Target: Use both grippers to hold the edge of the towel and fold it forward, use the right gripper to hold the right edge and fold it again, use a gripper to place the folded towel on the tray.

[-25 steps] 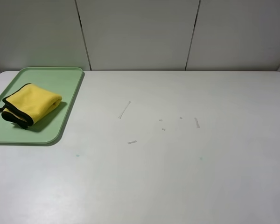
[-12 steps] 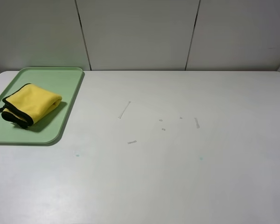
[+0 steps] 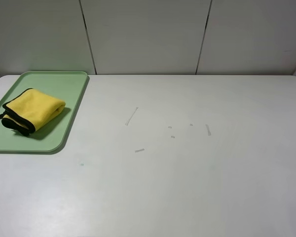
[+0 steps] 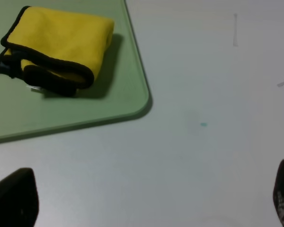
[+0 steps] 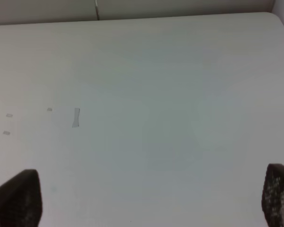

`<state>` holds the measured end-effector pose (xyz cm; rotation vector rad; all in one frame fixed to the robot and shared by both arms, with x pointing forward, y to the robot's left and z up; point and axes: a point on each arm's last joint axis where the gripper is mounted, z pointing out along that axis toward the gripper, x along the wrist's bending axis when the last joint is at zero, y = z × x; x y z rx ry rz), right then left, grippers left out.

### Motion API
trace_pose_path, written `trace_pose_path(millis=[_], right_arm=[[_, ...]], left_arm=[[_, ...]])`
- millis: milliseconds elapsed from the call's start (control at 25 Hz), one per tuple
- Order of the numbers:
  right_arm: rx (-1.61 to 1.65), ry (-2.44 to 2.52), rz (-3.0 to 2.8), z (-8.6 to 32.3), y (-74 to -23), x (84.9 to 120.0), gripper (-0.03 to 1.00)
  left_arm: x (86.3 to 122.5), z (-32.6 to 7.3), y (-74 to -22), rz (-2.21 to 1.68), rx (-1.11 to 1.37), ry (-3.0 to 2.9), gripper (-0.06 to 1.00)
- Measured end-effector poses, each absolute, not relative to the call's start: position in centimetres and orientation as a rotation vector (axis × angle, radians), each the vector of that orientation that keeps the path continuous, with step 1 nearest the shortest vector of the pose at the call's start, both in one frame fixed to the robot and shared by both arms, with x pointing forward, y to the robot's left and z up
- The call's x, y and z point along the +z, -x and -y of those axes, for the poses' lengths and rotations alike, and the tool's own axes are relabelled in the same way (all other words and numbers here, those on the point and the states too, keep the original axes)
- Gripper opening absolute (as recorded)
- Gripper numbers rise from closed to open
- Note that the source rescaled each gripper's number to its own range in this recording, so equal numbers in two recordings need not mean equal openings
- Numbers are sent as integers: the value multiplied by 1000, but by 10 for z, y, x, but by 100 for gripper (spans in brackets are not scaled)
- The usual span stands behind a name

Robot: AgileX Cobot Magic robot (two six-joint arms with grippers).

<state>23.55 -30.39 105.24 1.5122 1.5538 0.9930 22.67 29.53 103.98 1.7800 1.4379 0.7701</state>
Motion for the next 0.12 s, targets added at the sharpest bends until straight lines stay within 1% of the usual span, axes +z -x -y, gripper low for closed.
trace_pose_path(millis=[120], right_arm=[[993,-1512,-1554,304,-236,1052,100]], left_arm=[[1040,-295,-227,-1438,770,-1780,100]])
